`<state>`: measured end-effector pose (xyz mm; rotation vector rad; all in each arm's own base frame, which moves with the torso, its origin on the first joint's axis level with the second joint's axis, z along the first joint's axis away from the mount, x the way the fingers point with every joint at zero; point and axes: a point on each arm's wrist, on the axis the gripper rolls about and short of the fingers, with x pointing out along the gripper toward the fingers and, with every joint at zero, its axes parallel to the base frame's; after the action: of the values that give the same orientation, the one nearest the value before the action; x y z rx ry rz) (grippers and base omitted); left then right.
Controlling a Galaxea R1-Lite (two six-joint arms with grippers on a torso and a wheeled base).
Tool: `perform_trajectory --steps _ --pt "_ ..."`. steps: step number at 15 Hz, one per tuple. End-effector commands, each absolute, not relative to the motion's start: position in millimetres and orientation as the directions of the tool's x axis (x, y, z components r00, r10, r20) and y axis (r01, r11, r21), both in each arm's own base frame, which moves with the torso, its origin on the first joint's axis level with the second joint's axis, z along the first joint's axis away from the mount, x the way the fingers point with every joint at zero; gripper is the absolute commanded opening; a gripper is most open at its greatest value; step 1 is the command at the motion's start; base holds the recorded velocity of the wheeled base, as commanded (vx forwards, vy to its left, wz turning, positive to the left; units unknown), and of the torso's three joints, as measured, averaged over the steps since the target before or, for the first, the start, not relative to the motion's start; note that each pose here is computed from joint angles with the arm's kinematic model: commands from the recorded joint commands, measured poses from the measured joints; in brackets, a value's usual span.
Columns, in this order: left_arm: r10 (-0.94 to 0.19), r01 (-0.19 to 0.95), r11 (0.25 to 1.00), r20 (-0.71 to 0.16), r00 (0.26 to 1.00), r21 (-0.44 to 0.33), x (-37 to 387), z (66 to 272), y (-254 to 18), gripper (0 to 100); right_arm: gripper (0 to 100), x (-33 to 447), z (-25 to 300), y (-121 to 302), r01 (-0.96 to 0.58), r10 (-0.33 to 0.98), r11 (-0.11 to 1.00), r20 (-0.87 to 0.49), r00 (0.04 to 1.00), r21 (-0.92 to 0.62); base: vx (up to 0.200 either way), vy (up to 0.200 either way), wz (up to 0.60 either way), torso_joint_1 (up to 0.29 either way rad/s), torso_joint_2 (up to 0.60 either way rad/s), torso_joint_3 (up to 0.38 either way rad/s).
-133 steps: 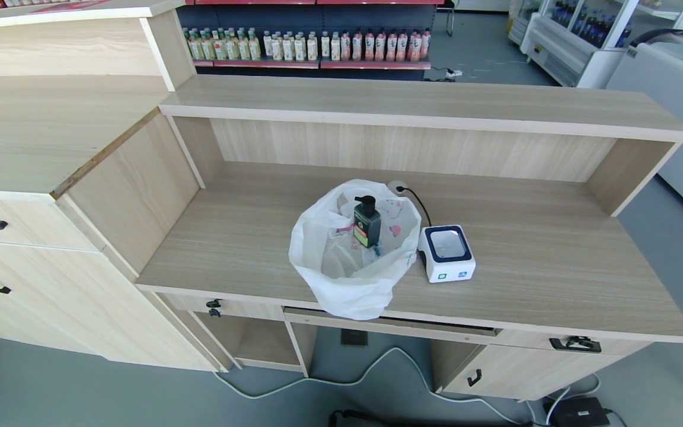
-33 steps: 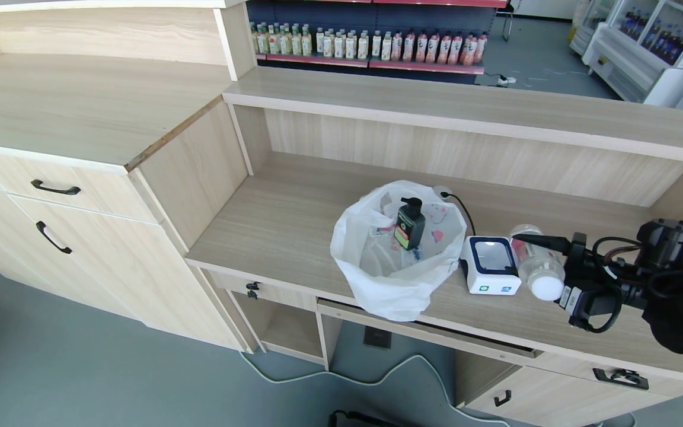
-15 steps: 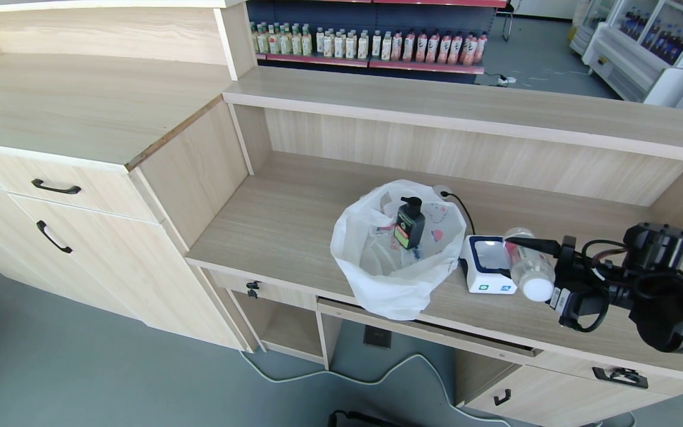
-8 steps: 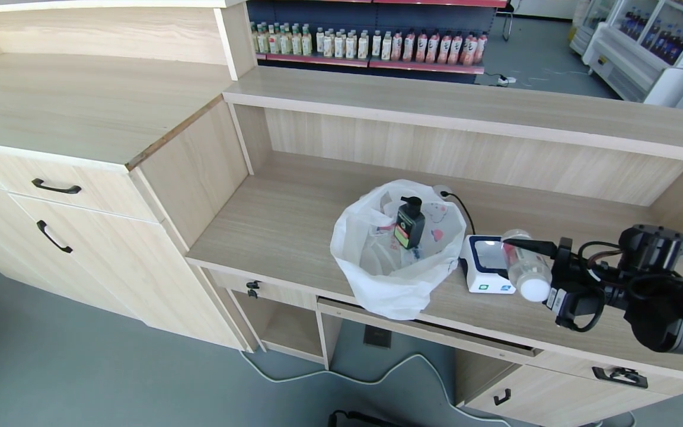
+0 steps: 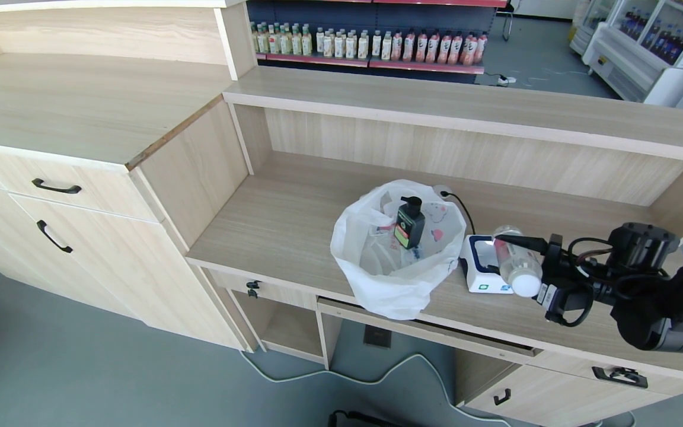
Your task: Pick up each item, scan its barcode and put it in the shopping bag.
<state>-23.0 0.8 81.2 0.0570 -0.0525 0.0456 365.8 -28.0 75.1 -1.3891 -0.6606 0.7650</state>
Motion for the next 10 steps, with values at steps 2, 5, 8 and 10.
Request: perform_trajectory --steps 2,5,8,10 --pt "0.044 -0.048 0.997 0.055 0.997 0.056 -23.1 81.4 0.9 100 0 370.3 69.2 -20.3 -0.091 0.811 0.027 -0.031 0.585 -0.995 0.0 0.0 0.0 0.0 0.0 0.0" --pt "0.044 -0.047 0.997 0.054 0.998 0.056 -23.0 81.0 0.9 100 0 372.0 66.4 -20.4 -0.096 0.811 0.028 -0.033 0.585 -0.995 0.0 0.0 0.0 0.0 0.0 0.0" --pt "0.044 -0.048 0.997 0.055 0.997 0.056 -23.1 81.4 0.9 100 0 374.9 66.1 -20.2 -0.09 0.811 0.027 -0.03 0.584 -0.996 0.0 0.0 0.0 0.0 0.0 0.0" --pt "0.044 -0.048 0.997 0.055 0.997 0.056 -23.1 81.4 0.9 100 0 378.0 64.1 -19.9 -0.089 0.812 0.028 -0.03 0.582 -0.996 0.0 0.0 0.0 0.0 0.0 0.0"
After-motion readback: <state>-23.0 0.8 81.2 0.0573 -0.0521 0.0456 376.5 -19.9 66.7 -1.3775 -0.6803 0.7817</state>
